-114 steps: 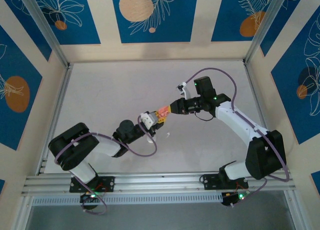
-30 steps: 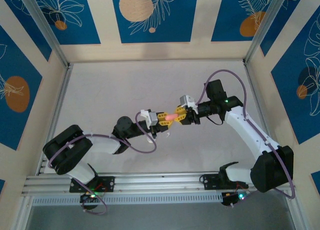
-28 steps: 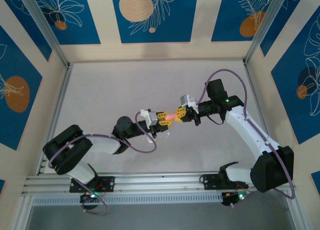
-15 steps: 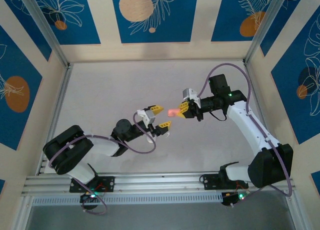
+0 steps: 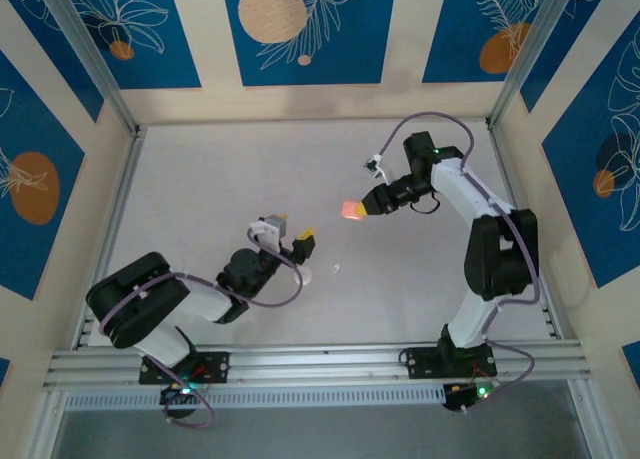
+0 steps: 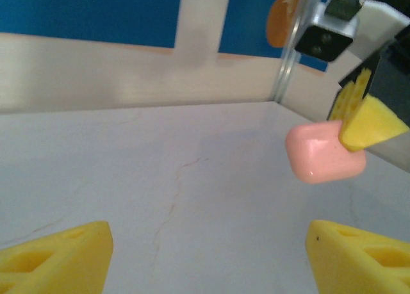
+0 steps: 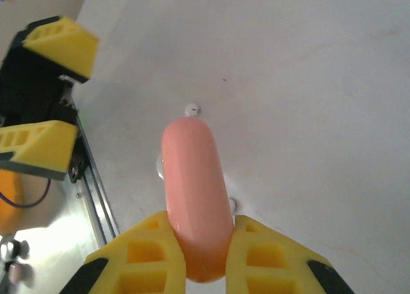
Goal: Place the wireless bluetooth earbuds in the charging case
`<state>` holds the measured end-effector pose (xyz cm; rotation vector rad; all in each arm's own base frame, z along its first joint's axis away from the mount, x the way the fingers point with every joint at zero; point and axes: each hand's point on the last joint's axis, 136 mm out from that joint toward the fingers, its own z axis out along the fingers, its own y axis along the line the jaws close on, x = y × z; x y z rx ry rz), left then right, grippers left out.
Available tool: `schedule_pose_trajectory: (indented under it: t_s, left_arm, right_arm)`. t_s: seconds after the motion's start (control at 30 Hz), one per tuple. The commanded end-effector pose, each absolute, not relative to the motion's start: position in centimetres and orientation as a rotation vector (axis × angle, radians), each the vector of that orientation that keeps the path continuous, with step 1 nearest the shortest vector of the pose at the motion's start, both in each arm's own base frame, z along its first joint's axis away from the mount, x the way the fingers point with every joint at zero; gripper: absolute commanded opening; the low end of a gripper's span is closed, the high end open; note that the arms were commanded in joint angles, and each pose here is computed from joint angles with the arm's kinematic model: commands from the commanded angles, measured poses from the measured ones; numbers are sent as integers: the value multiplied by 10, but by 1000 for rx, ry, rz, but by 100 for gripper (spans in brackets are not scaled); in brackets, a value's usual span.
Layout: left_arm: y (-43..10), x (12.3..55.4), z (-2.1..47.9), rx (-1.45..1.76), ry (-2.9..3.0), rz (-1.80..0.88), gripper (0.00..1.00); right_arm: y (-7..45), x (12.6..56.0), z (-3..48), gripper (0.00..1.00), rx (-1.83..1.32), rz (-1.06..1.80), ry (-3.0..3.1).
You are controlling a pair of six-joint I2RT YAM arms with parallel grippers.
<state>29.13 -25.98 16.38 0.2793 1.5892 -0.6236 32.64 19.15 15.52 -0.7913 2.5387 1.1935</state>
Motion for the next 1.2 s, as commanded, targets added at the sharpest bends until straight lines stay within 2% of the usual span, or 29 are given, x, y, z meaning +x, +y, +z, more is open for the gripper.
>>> schedule_pose_trajectory:
  t_s: [0.0,0.37,0.63,0.93,1.03,1.17]
  left_arm:
    - [-245,298,156,141,1674,-592,78]
    - [-236,299,127,96,2011,-444,75]
    - [-235,286,130,164,2205,-371,74]
    - [-238,269,135,294,2410,-303,73]
    - [-241,261,136,379,2481,-278,73]
    - [-249,248,137,521,2590,-287,69]
  right_arm:
    - [181,329,137,0,-578,1202,2749]
    - [156,348,84,0,-415,1127,3017]
    - [144,356,63,6,-379,1115,3106]
    - [137,364,52,19,-354,1061,3152]
    - [130,366,50,29,-352,995,3163]
    - [121,367,46,35,-352,899,3181]
